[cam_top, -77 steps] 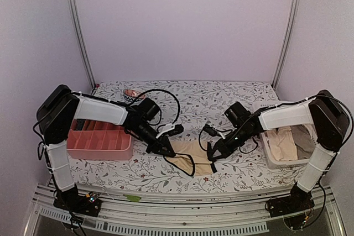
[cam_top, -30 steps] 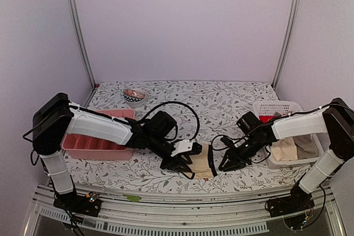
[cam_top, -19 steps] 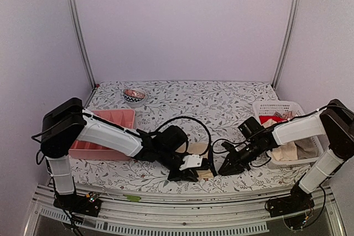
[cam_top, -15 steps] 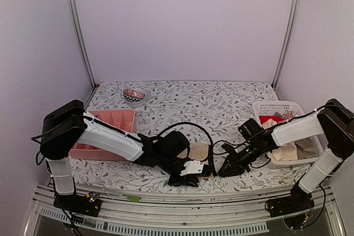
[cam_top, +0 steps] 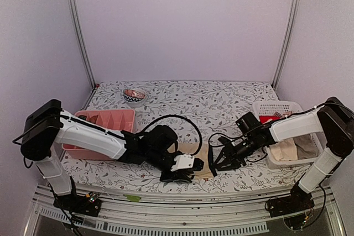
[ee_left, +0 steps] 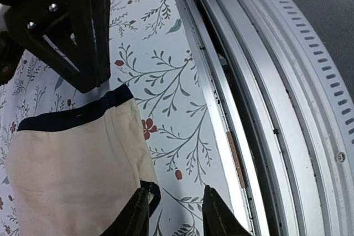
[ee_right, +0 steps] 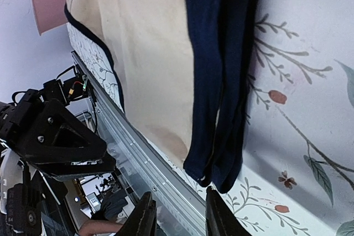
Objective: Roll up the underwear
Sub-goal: Smooth out the underwear at the center of the board.
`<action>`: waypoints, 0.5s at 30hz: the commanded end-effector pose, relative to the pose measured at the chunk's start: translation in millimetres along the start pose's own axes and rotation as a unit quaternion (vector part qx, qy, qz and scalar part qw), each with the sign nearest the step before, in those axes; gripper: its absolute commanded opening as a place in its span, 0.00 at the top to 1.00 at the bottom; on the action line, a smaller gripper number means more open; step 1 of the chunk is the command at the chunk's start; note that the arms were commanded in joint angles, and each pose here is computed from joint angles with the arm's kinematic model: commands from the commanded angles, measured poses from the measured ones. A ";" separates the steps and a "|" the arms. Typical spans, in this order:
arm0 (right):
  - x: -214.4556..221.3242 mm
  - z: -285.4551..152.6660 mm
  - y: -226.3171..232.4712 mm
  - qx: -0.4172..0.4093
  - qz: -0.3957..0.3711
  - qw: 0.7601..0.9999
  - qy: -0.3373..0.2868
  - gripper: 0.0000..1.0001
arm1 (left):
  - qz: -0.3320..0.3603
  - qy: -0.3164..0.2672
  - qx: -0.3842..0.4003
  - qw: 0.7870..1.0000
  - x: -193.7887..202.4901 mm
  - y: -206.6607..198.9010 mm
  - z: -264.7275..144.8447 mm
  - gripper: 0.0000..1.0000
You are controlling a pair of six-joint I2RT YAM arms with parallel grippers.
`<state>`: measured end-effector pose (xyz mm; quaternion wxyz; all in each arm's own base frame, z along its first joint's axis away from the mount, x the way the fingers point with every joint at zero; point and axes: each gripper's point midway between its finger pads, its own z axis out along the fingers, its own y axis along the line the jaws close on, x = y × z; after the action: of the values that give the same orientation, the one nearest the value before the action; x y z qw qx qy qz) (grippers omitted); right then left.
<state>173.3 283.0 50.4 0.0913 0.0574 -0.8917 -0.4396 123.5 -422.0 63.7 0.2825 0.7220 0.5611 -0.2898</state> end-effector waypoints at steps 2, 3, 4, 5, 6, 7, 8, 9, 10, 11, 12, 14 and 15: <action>-7.6 5.9 -2.5 0.002 0.026 1.000 0.007 0.71 | -0.004 0.007 -0.045 0.999 7.9 24.4 -1.2 0.65; -9.1 7.2 -4.4 0.005 0.028 1.000 0.006 0.72 | -0.005 0.009 -0.046 0.999 8.8 26.2 0.6 0.65; -9.5 8.9 -7.9 0.011 0.032 0.999 0.007 0.72 | -0.005 0.011 -0.047 0.999 9.4 27.5 3.0 0.65; -10.7 10.4 -10.3 0.015 0.034 0.999 0.008 0.73 | -0.007 0.015 -0.049 0.999 11.6 29.4 5.4 0.65; -11.5 11.9 -12.0 0.017 0.034 0.999 0.009 0.73 | -0.007 0.018 -0.051 0.999 13.6 30.7 8.0 0.65; -12.3 13.0 -13.4 0.019 0.034 0.999 0.009 0.74 | -0.008 0.024 -0.054 0.998 16.9 32.8 11.0 0.65; -13.1 13.8 -14.8 0.021 0.034 0.999 0.008 0.75 | -0.009 0.032 -0.061 0.998 20.9 36.0 13.9 0.65; -14.1 14.2 -15.1 0.022 0.034 0.999 0.007 0.76 | -0.009 0.040 -0.065 0.997 25.8 38.0 17.4 0.65; -14.8 14.5 -15.0 0.021 0.033 0.999 0.007 0.77 | -0.012 0.049 -0.065 0.997 31.8 38.8 21.6 0.66; -15.9 14.6 -14.8 0.021 0.033 0.999 0.005 0.79 | -0.012 0.053 -0.066 0.996 33.6 39.4 23.8 0.66; -16.3 15.1 -15.0 0.022 0.033 0.999 0.005 0.80 | -0.012 0.055 -0.070 0.996 35.0 40.3 25.2 0.67; -18.2 14.6 -13.3 0.022 0.032 0.999 0.005 0.85 | -0.012 0.053 -0.070 0.996 34.2 40.5 26.1 0.68; -18.9 14.4 -12.5 0.022 0.031 0.999 0.004 0.86 | -0.014 0.049 -0.070 0.996 32.3 40.5 25.7 0.68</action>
<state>177.8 284.3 25.9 0.1217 0.0289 -0.9012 -0.4150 155.0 -418.9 17.9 0.2749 0.7138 0.6043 -0.2231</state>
